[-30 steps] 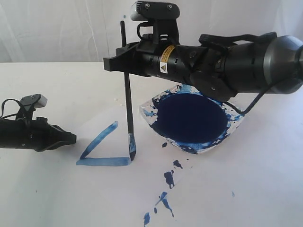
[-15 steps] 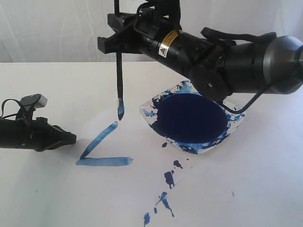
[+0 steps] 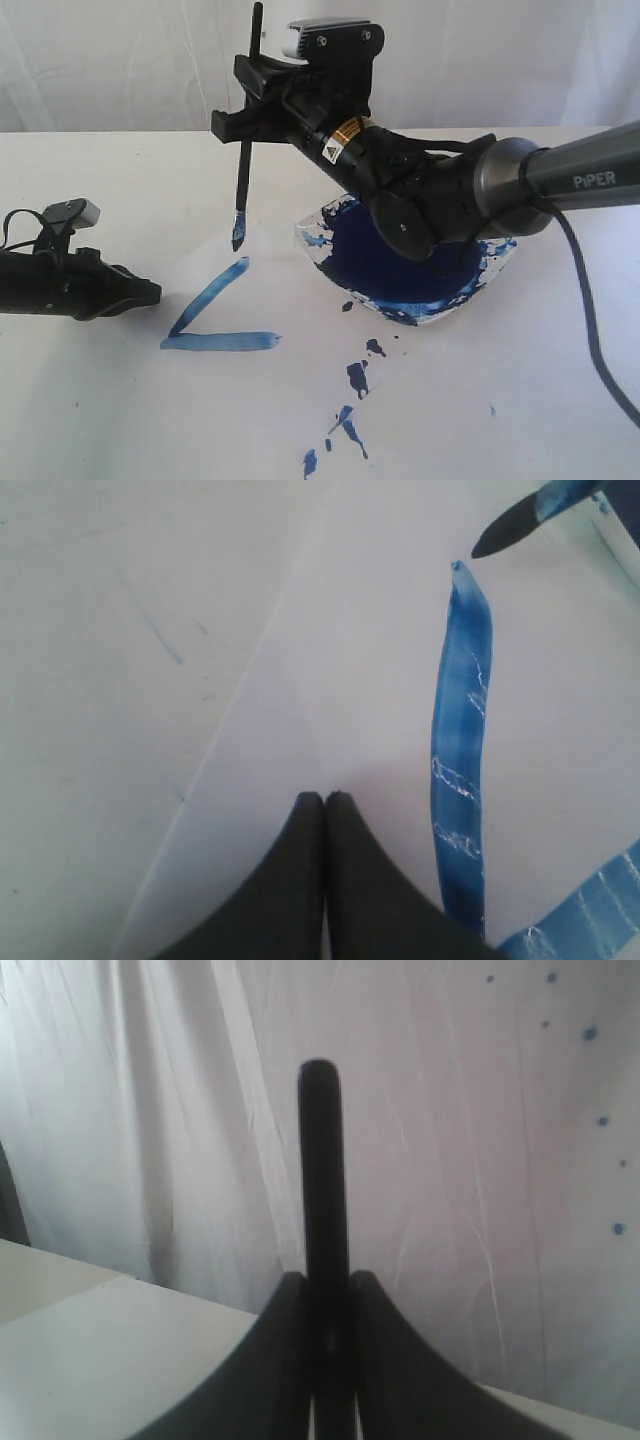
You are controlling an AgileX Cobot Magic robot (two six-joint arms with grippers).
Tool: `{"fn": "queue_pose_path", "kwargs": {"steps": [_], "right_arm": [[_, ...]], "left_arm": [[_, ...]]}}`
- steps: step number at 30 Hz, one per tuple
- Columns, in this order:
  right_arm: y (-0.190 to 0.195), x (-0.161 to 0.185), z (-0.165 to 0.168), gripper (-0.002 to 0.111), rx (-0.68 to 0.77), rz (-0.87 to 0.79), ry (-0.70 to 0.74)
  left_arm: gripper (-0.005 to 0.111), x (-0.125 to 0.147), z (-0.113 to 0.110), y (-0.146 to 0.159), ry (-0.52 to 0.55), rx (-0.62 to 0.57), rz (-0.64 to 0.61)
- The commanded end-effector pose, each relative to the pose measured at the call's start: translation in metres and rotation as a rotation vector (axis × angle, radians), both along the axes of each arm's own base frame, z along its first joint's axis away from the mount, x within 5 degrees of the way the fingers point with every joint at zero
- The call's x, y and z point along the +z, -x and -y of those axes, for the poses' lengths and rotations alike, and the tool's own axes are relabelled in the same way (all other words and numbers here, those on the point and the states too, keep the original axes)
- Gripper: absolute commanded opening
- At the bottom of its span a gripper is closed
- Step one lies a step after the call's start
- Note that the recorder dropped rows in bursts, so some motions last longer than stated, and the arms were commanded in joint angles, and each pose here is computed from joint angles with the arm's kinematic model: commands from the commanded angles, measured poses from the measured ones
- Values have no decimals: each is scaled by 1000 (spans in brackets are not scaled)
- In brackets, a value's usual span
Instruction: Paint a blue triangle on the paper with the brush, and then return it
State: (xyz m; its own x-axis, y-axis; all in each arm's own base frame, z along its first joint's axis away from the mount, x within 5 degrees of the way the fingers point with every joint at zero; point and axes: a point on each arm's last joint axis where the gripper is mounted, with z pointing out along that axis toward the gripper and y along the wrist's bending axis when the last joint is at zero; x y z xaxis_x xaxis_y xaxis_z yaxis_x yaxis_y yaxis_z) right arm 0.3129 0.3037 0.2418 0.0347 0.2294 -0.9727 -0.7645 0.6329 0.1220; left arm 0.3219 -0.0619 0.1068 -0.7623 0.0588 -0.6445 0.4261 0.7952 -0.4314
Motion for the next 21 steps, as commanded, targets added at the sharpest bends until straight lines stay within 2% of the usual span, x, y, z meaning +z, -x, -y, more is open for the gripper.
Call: {"fn": "queue_pose_path", "kwargs": {"steps": [1, 21], "right_arm": [[-5, -2, 3, 0, -51, 3, -25], [-7, -12, 4, 0, -68, -107, 26]], "left_arm": [[0, 1, -1, 1, 13, 15, 1], [0, 1, -1, 1, 13, 15, 1]]}}
